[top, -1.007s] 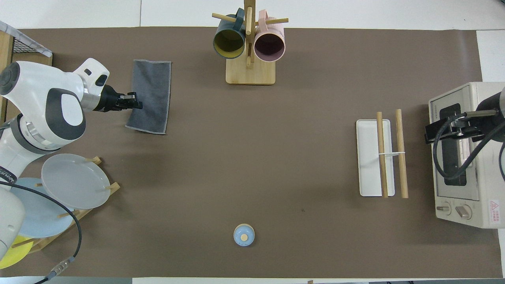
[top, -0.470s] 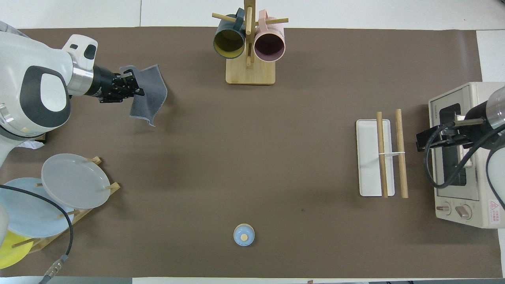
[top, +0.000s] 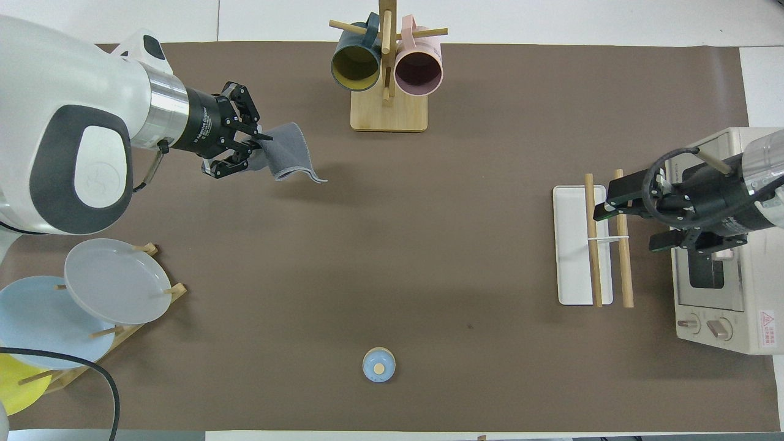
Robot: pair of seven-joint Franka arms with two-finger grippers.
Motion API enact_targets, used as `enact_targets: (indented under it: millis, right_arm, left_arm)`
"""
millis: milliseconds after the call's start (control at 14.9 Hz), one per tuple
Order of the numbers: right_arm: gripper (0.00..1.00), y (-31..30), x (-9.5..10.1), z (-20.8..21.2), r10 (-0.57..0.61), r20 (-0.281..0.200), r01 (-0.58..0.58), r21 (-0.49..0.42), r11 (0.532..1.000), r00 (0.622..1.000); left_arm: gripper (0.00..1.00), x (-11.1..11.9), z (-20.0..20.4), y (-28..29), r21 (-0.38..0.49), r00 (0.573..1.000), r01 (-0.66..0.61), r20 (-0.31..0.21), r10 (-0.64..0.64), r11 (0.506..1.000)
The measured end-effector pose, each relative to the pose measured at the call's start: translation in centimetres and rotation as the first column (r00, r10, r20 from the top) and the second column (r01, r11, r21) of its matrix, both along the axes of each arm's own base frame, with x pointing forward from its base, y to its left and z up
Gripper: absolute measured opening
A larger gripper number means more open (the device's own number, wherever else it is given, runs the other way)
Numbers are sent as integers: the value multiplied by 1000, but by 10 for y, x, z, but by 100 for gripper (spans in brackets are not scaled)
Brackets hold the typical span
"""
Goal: Fold towel and hang on rack
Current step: 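Lift the folded towel with the left gripper while the right gripper approaches, then grasp the towel end with the right gripper from the left gripper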
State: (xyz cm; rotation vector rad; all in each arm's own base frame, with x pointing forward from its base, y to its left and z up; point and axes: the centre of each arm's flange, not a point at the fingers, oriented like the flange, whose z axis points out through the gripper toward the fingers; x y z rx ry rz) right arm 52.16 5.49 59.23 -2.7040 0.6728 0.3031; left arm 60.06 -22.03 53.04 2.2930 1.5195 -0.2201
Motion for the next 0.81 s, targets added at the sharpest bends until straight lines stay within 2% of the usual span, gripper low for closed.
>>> enact_targets:
  millis: [134, 201, 336, 403, 537, 671, 806]
  right_arm:
    - [100, 16, 3, -1, -149, -28, 150, 61, 987, 988]
    - [100, 30, 4, -4, -258, -61, 263, 115, 958, 964]
    - [100, 61, 4, -9, -436, -166, 463, 192, 865, 884]
    - [100, 79, 2, -9, -486, -204, 522, 202, 829, 850]
    - [100, 117, -3, -5, -558, -240, 605, 231, 762, 794]
    - [100, 155, -7, -1, -610, -248, 658, 263, 705, 753]
    - [100, 186, -13, -2, -641, -277, 698, 299, 651, 716]
  left_arm:
    - [8, -11, 18, -13, -35, 981, -182, -71, 179, 983]
    - [8, -17, 32, -15, -58, 950, -297, -120, 289, 953]
    - [8, -25, 48, -22, -71, 883, -447, -194, 427, 892]
    - [8, -31, 53, -29, -74, 858, -489, -220, 464, 869]
    - [8, -42, 62, -52, -82, 815, -553, -259, 518, 829]
    - [8, -53, 66, -77, -98, 798, -579, -273, 538, 809]
    - [8, -60, 66, -94, -107, 797, -581, -278, 537, 807]
